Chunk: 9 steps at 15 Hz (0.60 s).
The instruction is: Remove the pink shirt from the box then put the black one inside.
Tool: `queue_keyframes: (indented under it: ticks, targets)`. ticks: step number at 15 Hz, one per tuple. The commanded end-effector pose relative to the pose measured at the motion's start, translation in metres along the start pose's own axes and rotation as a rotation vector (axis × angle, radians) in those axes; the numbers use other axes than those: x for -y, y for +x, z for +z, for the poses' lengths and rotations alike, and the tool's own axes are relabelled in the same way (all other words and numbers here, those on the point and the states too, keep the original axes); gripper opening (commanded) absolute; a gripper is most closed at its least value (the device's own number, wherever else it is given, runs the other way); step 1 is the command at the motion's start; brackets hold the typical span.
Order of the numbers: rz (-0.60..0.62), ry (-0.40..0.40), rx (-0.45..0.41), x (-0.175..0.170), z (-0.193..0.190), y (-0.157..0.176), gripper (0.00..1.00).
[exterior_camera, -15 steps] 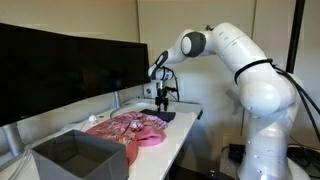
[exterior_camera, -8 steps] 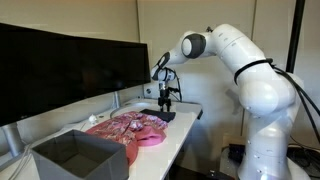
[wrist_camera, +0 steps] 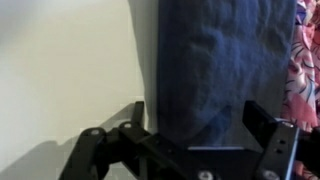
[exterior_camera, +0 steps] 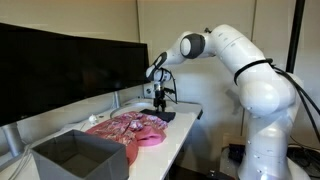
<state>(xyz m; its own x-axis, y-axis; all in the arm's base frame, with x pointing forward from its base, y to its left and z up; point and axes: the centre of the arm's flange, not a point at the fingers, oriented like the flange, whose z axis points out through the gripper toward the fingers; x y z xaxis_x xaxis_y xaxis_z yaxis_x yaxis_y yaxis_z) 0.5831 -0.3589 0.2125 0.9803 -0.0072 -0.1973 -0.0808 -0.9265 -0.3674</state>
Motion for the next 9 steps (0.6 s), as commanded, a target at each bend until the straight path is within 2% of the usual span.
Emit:
queue_keyframes:
  ticks: [1, 7, 8, 9]
  targets:
    - [-0.047, 0.022, 0.014, 0.019, 0.001, 0.014, 1.0]
    - [-0.083, 0.043, 0.036, 0.038, 0.011, 0.027, 1.0]
    - [-0.083, 0.047, 0.042, 0.041, 0.012, 0.029, 0.75]
    - [-0.088, 0.046, 0.048, 0.041, 0.013, 0.029, 0.74]
